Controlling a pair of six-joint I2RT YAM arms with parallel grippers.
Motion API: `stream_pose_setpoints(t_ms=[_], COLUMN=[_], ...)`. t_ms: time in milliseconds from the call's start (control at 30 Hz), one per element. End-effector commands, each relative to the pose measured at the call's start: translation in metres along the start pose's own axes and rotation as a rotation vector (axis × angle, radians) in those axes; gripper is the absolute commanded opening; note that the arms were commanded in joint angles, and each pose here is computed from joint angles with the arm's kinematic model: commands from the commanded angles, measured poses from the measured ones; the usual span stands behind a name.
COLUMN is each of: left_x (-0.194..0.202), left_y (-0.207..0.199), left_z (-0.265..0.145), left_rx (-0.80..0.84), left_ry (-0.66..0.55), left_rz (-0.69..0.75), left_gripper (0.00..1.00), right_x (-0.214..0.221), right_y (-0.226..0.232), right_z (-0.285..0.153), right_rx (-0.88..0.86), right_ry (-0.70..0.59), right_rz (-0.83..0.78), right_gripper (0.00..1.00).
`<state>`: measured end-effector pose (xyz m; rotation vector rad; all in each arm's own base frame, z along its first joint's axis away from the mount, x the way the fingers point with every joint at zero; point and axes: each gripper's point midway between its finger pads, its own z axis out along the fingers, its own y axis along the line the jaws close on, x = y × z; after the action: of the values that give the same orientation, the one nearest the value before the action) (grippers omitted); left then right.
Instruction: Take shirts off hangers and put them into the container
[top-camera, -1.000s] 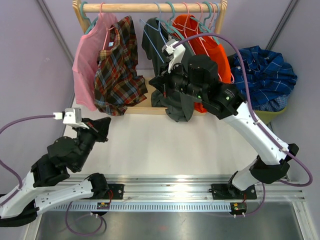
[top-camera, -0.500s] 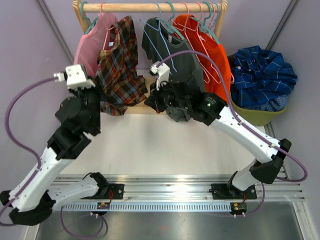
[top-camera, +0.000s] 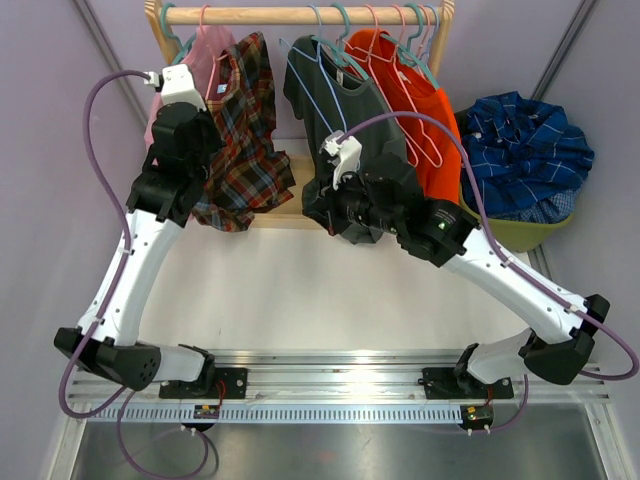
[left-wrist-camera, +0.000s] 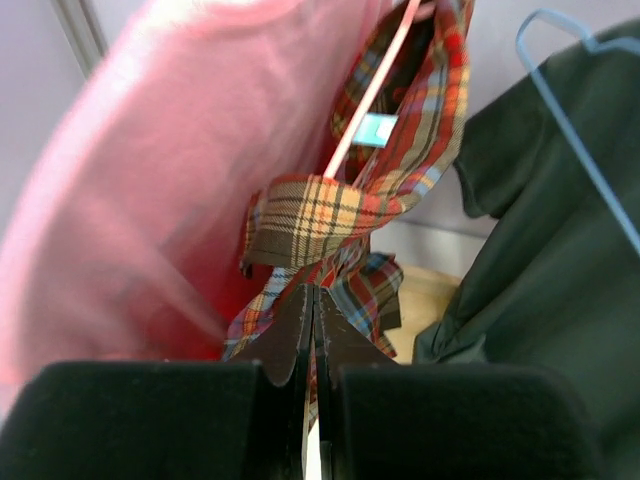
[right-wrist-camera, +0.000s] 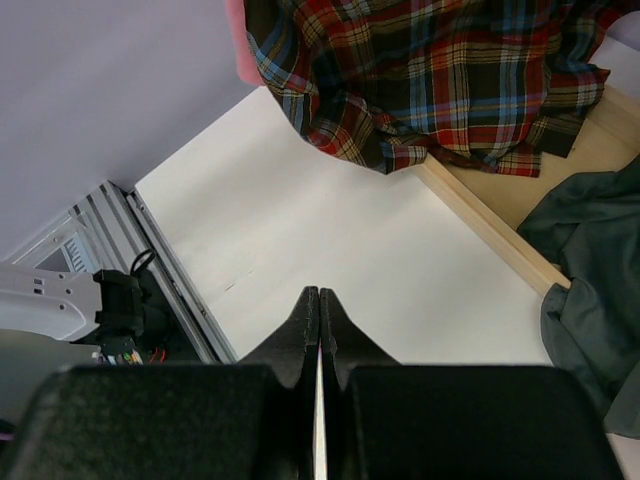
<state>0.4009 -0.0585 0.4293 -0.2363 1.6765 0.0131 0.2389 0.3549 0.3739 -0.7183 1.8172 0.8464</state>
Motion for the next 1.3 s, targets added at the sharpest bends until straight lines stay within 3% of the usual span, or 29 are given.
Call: stream_pose_setpoints(t_ms=[0, 100, 300, 433, 500, 533, 567, 667, 867, 1167, 1267], left_x=[-0.005, -0.002, 0.010, 0.006, -0.013, -0.004, -0.023, -0.036, -0.032, -0.016, -0.014], left_y=[0.000, 0.016, 0.021, 0.020, 0.005, -0.002, -0.001, 0.009, 0.041, 0.058, 0.047], left_z=[0.005, 0.011, 0.018, 0.005, -0.012, -0.015, -0.029, -0.035, -0.019, 0.030, 0.037], left_rx=[0.012, -0.091, -0.137, -0.148, -0.068, -0.037, -0.011, -0.054, -0.245, -0.269, -0.191], left_ry=[0.009, 0.021, 0.054, 0.008, -0.073, -0.072, -0.136, -0.167, -0.135, -0.046, -0.030], left_rz=[-0.021, -0.003, 0.021, 0.050, 0.047, 0.058, 0.015, 0.021, 0.079, 0.067, 0.046], left_gripper=[0.00, 0.00, 0.00, 0.00, 0.00, 0.00, 0.00, 0.00, 0.00, 0.00, 0.00], right_x=[-0.010, -0.006, -0.002, 0.000, 0.000, 0.001, 0.002, 0.007, 0.008, 0.008, 0.010], right_y=[0.003, 0.000, -0.001, -0.002, -0.002, -0.002, -0.003, -0.003, -0.003, -0.007, -0.007], right_z=[-0.006, -0.005, -0.002, 0.001, 0.003, 0.005, 0.006, 0.011, 0.013, 0.002, 0.000], right_rx=[0.009, 0.019, 0.023, 0.032, 0.028, 0.030, 0.031, 0.030, 0.031, 0.052, 0.053], right_ry=[-0.056, -0.047, -0.036, -0.025, -0.019, -0.015, -0.011, 0.008, 0.014, 0.005, 0.006], right_rz=[0.005, 0.009, 0.023, 0.022, 0.022, 0.023, 0.024, 0.025, 0.024, 0.020, 0.020], right_gripper=[0.00, 0.00, 0.00, 0.00, 0.00, 0.00, 0.00, 0.00, 0.00, 0.00, 0.00])
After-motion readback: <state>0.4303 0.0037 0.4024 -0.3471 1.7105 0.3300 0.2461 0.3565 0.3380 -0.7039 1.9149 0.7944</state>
